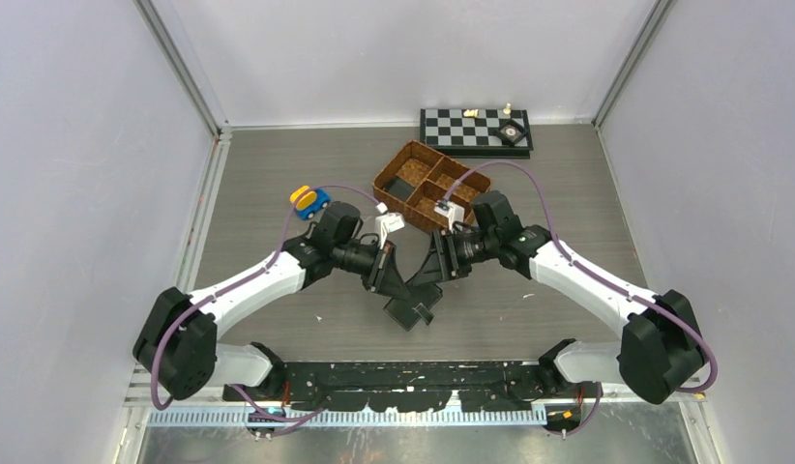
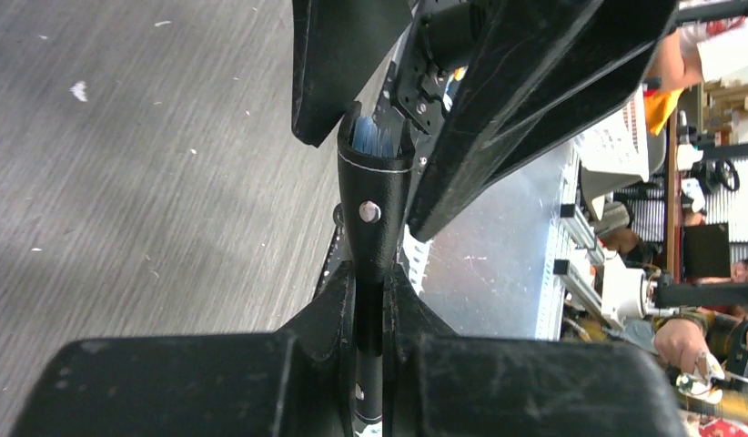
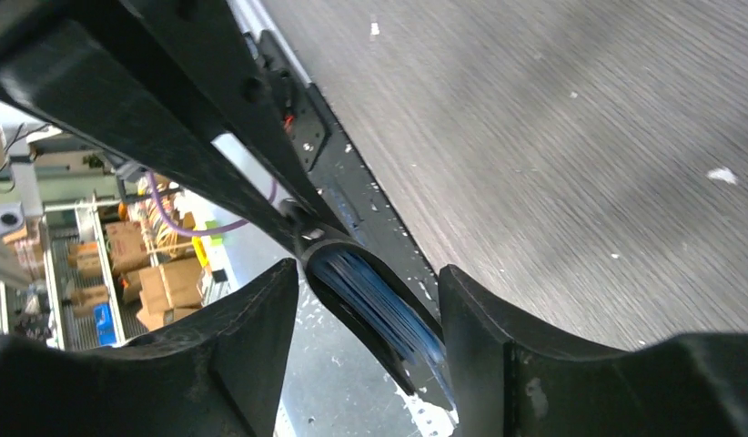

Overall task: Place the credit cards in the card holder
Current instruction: Close the card holder at the center of the board.

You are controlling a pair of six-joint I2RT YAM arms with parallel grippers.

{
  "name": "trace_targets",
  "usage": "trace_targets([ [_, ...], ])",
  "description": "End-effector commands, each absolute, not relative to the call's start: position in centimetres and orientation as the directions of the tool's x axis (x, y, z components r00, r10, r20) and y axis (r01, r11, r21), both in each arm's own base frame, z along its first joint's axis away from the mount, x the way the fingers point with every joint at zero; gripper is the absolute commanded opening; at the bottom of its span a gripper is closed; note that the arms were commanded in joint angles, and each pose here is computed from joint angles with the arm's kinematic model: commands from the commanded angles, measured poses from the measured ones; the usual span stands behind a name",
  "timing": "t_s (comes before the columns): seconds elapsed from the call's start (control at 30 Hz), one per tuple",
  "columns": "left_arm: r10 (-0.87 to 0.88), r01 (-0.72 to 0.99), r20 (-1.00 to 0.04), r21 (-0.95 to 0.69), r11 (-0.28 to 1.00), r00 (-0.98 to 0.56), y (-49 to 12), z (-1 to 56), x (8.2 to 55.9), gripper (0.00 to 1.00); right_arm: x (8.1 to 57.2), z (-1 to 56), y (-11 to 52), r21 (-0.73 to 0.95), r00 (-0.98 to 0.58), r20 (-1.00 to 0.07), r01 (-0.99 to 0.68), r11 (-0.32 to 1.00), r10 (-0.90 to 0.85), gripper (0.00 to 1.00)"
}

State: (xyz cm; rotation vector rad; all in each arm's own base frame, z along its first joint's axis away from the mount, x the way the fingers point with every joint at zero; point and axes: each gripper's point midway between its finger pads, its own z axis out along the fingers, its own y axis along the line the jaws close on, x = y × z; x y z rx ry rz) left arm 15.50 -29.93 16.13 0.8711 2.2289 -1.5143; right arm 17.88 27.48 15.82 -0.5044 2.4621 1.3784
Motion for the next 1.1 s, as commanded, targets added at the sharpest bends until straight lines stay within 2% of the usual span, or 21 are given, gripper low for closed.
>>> trace_targets([
  [0.0,0.313,0.700,-0.634,-0.689,0.185,-0.707,-30.3,19.1,15.0,0.00,16.9,19.9,28.8,0.801,-0.866,-0.453,-0.500,0.330,-0.213,0.59],
  [0.17,0.293,0.723,-0.662,-0.645,0.248,-0.690,-30.3,18.8,16.4,0.00,16.1,19.2,29.3,0.808,-0.871,-0.421,-0.487,0.333,-0.253,0.39],
  [0.27,0.275,0.727,-0.673,-0.635,0.261,-0.686,-30.4,18.8,16.9,0.00,15.4,18.6,29.6,0.808,-0.871,-0.401,-0.483,0.337,-0.284,0.38],
  [0.57,0.264,0.738,-0.689,-0.626,0.252,-0.675,-30.2,19.0,16.8,0.00,14.3,17.5,30.1,0.825,-0.872,-0.354,-0.462,0.325,-0.339,0.44],
  [0.63,0.262,0.737,-0.690,-0.625,0.256,-0.675,-30.0,19.0,16.8,0.00,14.2,17.4,30.3,0.824,-0.869,-0.353,-0.465,0.324,-0.347,0.35],
  [0.7,0.258,0.733,-0.686,-0.625,0.269,-0.680,-29.8,18.9,17.0,0.00,14.3,17.5,30.3,0.818,-0.868,-0.359,-0.470,0.332,-0.343,0.12],
  [0.73,0.253,0.726,-0.682,-0.623,0.290,-0.686,-29.6,18.7,17.3,0.06,14.5,17.4,30.2,0.807,-0.866,-0.370,-0.480,0.345,-0.337,0.03],
  [0.8,0.242,0.697,-0.662,-0.608,0.379,-0.709,-28.9,18.0,18.4,0.39,16.1,16.5,29.4,0.729,-0.858,-0.414,-0.512,0.455,-0.302,0.01],
  [0.83,0.242,0.665,-0.633,-0.603,0.441,-0.735,-28.1,17.3,18.8,0.52,17.1,15.9,28.6,0.660,-0.843,-0.454,-0.536,0.527,-0.288,0.01],
  [0.87,0.226,0.635,-0.619,-0.591,0.497,-0.753,-27.3,17.0,19.5,0.61,18.2,15.3,27.7,0.574,-0.823,-0.494,-0.552,0.605,-0.281,0.00],
  [0.93,0.177,0.572,-0.595,-0.581,0.580,-0.784,-25.7,16.3,20.5,0.68,20.1,15.1,26.2,0.402,-0.758,-0.592,-0.573,0.715,-0.274,0.01],
  [1.07,0.037,0.438,-0.565,-0.595,0.674,-0.824,-23.3,15.8,21.9,0.74,23.2,16.4,24.7,0.165,-0.624,-0.737,-0.540,0.826,-0.260,0.01],
])
